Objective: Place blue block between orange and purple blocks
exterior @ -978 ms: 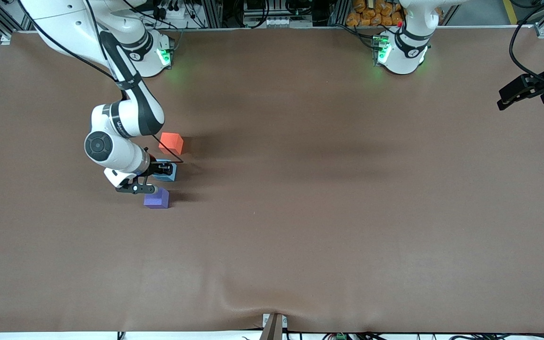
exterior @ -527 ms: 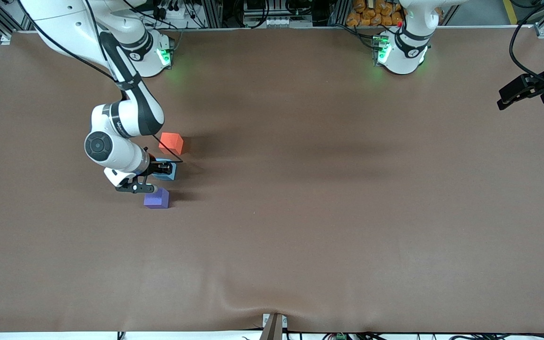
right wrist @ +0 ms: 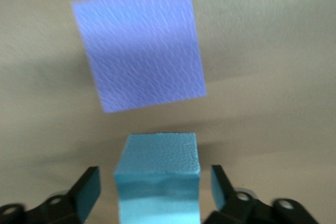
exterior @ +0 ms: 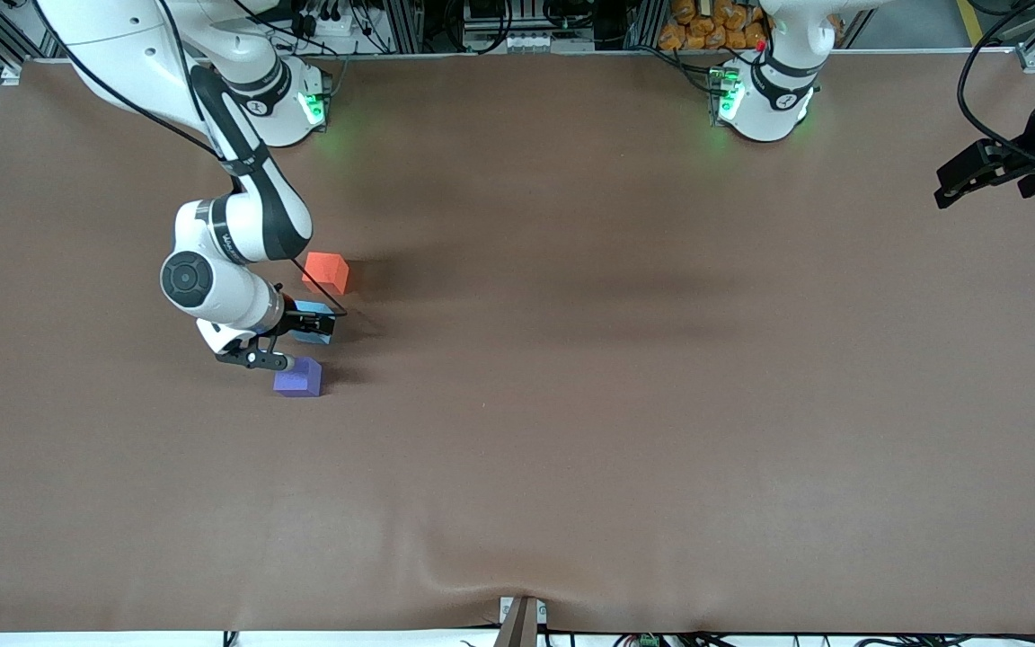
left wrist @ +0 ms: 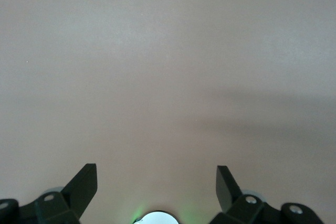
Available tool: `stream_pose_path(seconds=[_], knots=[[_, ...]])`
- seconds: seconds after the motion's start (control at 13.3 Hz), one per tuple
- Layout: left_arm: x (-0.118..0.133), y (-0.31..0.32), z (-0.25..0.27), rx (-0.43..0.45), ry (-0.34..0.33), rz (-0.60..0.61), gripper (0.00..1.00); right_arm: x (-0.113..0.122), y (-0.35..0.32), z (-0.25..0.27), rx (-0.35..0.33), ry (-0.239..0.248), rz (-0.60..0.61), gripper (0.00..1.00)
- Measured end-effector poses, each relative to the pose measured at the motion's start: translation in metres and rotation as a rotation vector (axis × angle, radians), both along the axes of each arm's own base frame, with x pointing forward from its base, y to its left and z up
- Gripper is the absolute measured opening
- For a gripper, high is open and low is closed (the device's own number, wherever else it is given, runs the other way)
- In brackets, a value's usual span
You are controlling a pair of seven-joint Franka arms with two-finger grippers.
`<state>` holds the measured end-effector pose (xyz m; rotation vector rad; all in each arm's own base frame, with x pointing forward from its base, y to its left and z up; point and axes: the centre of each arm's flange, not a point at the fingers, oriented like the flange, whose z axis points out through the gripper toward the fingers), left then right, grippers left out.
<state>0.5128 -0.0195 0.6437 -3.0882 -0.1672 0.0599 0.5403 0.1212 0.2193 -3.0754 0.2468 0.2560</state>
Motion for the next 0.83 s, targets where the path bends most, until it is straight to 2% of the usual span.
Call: stream_pose_path(seconds=[0.15, 0.23, 0.45, 0.68, 0.83], knots=[[0.0, 0.0, 0.0, 0.0, 0.001, 0.0, 1.0, 0.032, 0.011, 0.056, 0.009, 0.054, 0.007, 1.0], [-0.001, 0.0, 0.001, 0.0, 0.001, 0.0, 1.0, 0.052, 0.016, 0.099, 0.018, 0.054, 0.012, 1.0], [-0.001, 0.0, 0.002, 0.0, -0.001, 0.0, 1.0, 0.092, 0.008, 0.216, 0.047, -0.042, 0.004, 1.0], [-0.002, 0.0, 0.003, 0.001, -0.001, 0.0, 1.0, 0.111, -0.063, 0.291, 0.064, -0.095, -0.038, 1.0], [-0.002, 0.0, 0.003, 0.001, -0.001, 0.0, 1.0, 0.106, -0.099, 0.321, 0.075, -0.06, -0.05, 1.0]])
